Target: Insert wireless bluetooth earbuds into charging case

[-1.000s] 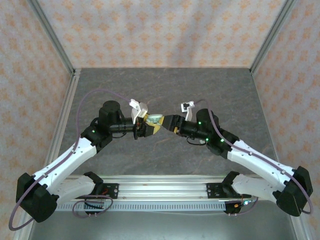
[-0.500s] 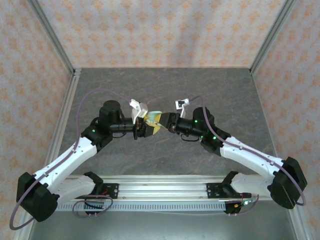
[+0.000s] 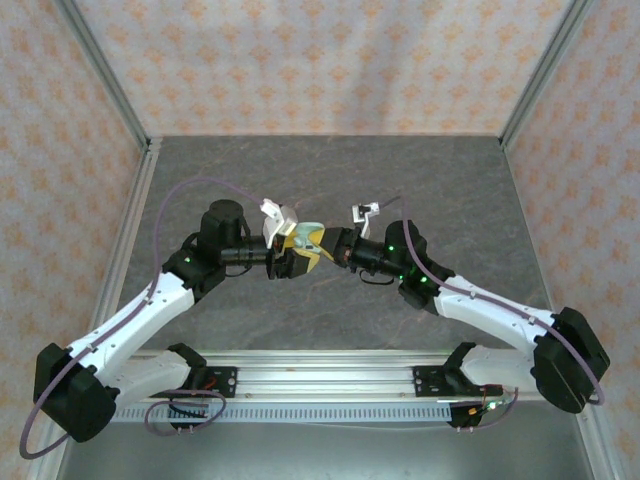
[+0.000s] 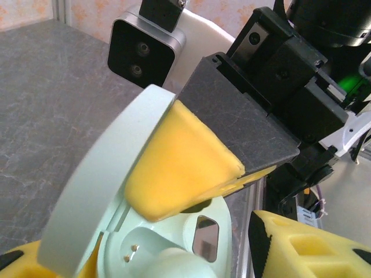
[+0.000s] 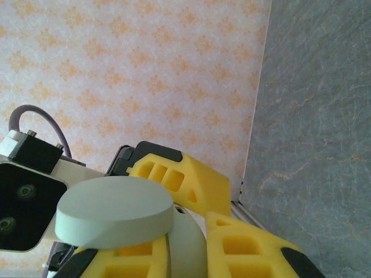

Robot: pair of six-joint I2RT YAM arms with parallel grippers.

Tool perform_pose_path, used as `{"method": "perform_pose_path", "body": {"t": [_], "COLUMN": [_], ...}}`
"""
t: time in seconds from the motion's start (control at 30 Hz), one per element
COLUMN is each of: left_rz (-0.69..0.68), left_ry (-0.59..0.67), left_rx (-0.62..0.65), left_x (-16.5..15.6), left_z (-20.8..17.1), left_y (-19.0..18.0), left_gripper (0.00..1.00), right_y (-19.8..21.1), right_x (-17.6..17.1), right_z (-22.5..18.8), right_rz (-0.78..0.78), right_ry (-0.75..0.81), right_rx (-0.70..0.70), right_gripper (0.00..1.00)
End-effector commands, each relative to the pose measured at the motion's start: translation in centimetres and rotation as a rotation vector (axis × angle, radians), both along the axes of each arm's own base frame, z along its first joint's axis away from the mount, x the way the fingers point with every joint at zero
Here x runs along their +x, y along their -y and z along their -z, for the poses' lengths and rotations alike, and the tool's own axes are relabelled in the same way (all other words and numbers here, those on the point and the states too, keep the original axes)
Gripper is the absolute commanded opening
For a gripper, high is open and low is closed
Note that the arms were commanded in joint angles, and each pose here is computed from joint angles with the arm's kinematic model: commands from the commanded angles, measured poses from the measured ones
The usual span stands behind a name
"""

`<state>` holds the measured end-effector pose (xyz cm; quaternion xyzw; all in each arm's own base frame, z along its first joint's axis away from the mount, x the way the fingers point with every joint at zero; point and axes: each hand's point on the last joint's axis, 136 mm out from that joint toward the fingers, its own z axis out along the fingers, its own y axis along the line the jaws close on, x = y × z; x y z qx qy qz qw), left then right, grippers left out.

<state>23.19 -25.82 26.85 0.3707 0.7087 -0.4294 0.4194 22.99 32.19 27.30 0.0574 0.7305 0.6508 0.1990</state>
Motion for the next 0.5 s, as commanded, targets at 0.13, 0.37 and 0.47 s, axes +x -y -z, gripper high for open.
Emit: {"method": "perform_pose_path", "body": {"t": [0.13, 0.37, 0.47], "left_rz": [-0.034, -0.069, -0.089], "left_ry": [0.025, 0.008, 0.010], "left_rx": [0.020, 0.042, 0.044], "left_x": [0.6, 1.3, 1.4], "left_z": [-1.5, -2.1, -2.8], "left_y": [-0.1, -0.3, -0.5], "left_gripper": [0.69, 0.75, 0.76], "right_y": [0.2, 0.9, 1.0], "right_x": [0.8, 1.5, 1.6], "right_z": [0.3, 1.6, 1.9], "right_rz": [0.042, 0.087, 0.095], "right_ry": [-0.011, -0.042, -0.041], "right_rx": [0.018, 0.005, -0.010], "right_gripper": [0.04, 0.02, 0.02]}}
